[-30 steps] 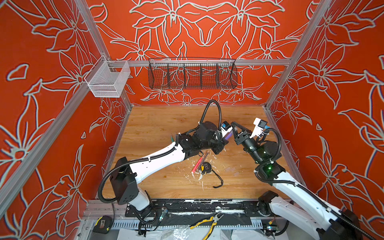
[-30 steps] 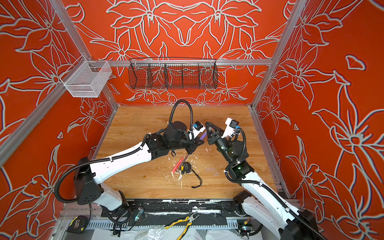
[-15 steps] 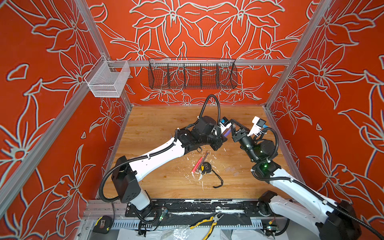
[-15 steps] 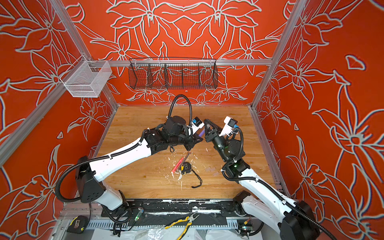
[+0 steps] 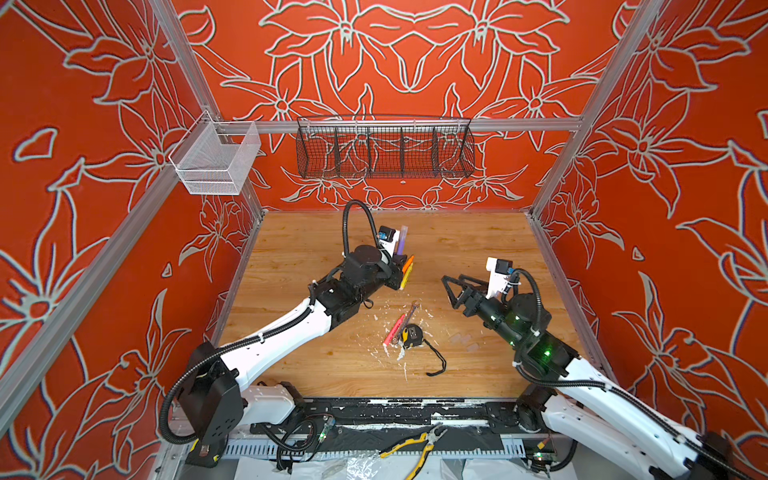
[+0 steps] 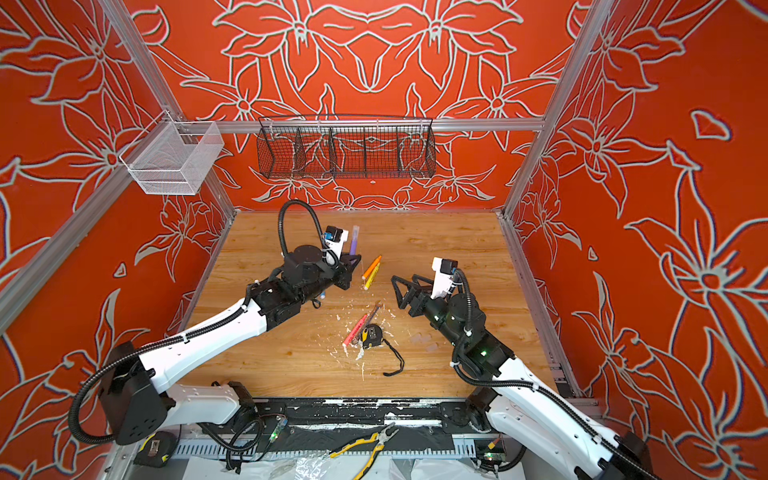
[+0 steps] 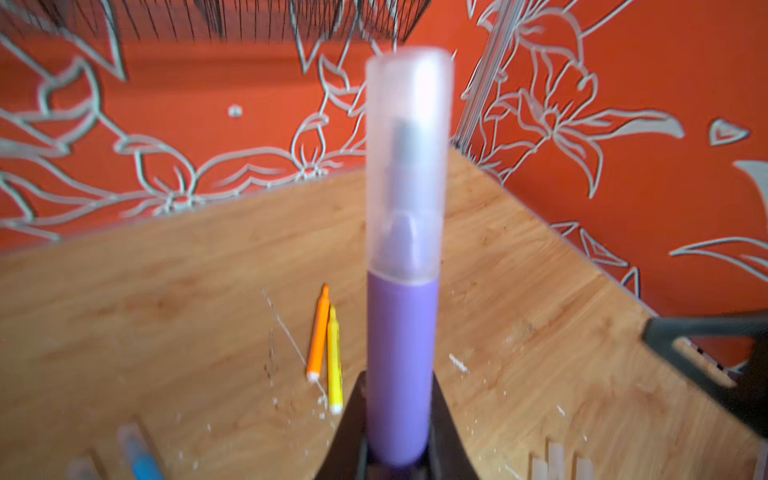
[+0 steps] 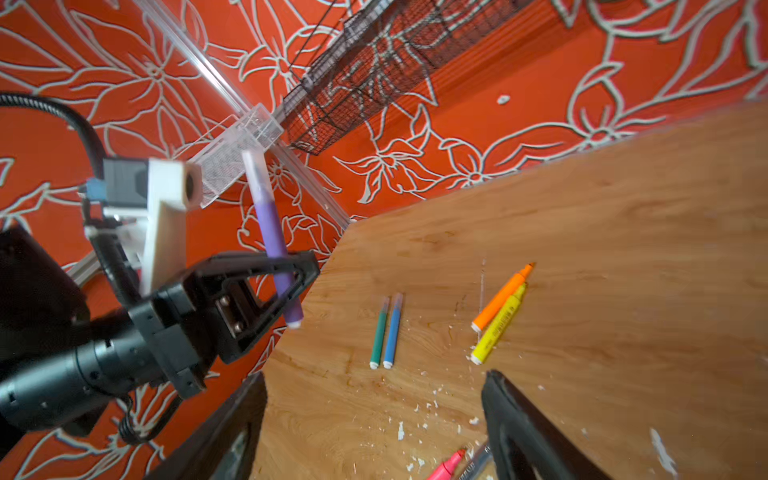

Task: Insert the pens into the pen caps
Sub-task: 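Lower the capped purple highlighter beside the blue marker and open the left gripper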

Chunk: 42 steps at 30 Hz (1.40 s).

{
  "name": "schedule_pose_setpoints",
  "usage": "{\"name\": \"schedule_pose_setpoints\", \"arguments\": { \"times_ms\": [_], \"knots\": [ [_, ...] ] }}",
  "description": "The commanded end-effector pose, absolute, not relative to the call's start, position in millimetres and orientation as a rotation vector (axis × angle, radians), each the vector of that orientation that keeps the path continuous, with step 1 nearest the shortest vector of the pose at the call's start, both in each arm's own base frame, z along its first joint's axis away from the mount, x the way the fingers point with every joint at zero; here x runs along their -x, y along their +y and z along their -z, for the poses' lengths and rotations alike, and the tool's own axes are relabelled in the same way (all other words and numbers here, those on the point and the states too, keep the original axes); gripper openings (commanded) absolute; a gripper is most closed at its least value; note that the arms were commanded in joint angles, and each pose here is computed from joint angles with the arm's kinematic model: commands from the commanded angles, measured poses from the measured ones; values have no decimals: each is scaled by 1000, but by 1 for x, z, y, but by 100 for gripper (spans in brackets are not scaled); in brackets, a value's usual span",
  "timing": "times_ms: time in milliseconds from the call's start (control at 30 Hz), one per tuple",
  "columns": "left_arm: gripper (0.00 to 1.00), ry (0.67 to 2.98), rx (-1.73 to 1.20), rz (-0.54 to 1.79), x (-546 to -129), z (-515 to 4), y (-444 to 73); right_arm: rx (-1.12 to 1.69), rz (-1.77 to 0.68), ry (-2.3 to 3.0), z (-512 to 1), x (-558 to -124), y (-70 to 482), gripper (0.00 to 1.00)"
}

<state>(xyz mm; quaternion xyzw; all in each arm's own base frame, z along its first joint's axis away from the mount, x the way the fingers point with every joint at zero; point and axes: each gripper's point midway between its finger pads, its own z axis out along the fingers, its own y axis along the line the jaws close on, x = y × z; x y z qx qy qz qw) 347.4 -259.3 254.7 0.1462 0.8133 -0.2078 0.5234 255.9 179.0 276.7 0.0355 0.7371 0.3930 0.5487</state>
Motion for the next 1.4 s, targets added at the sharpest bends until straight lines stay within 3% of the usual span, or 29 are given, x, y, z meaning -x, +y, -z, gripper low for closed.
{"name": "schedule_pose_setpoints", "arguments": {
  "times_ms": [0,200,500,1133,1367],
  "knots": [
    [0,2151,-156,345,-349,-185,-229,-140,-706,1849,-262,-254,146,97],
    [0,2328,-24,247,-360,-122,-213,-162,-500,1894,-241,-254,118,97],
    [0,2505,76,85,-386,-72,-210,-104,-536,1819,-248,-247,119,97],
    [0,2592,399,-95,-396,-21,-153,-93,-493,1902,-241,-253,124,97],
    [10,2599,399,-129,-398,-18,-150,-101,-475,1913,-240,-254,121,98]
  ]
}}
